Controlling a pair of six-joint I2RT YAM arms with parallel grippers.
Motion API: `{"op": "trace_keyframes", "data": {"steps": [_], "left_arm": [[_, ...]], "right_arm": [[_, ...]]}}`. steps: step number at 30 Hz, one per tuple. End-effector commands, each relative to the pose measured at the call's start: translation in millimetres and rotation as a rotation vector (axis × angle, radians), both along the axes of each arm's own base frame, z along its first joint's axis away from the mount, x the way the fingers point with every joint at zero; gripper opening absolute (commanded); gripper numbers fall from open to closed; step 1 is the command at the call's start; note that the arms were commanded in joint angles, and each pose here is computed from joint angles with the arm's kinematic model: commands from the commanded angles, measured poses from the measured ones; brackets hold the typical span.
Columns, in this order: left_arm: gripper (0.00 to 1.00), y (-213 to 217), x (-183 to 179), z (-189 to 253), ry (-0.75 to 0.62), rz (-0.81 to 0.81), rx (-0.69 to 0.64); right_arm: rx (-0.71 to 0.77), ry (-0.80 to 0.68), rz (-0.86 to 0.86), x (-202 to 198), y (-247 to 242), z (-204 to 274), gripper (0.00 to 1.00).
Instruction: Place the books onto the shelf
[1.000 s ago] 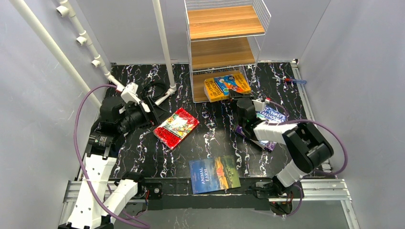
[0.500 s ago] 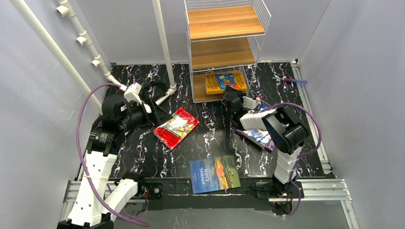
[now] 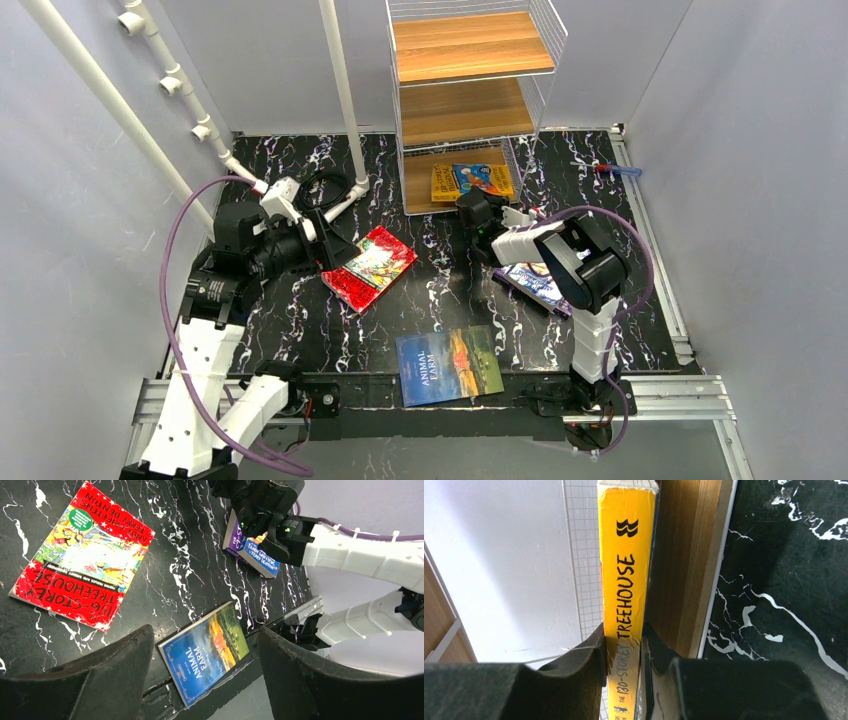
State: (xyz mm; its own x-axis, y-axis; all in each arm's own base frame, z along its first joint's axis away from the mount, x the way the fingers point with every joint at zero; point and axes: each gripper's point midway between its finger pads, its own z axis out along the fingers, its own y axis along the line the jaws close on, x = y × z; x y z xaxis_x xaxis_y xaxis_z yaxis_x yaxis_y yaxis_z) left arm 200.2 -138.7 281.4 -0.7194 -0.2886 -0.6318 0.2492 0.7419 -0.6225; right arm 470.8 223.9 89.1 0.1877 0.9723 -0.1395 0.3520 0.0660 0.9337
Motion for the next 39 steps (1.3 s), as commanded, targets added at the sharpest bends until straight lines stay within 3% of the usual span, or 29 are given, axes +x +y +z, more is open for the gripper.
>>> {"op": "trace_keyframes", "data": {"steps": [1,7,14,20,22,39], "left_arm": [[0.73,1,-9,13,-0.037,-0.024,0.009],[0.73,3,-12,12,-0.035,-0.025,0.022],[0.73,3,-14,10,-0.034,-0.027,0.022],[0.74,2,-14,7,-0.026,-0.030,0.023],[0.73,3,-15,7,-0.029,-0.030,0.023],[0.74,3,-18,6,-0.036,-0.031,0.026]], "right_arm": [[0.028,-0.066,-0.082,15,-4,20,0.01],[0.016,-0.044,-0.055,22,-4,5,0.01],[0.002,-0.056,-0.018,18,-10,9,0.64],[-0.022,-0.027,0.041,15,-9,10,0.82],[-0.039,-0.008,0.065,13,-9,10,0.97],[-0.093,0.138,0.252,-17,-11,12,0.99]]}}
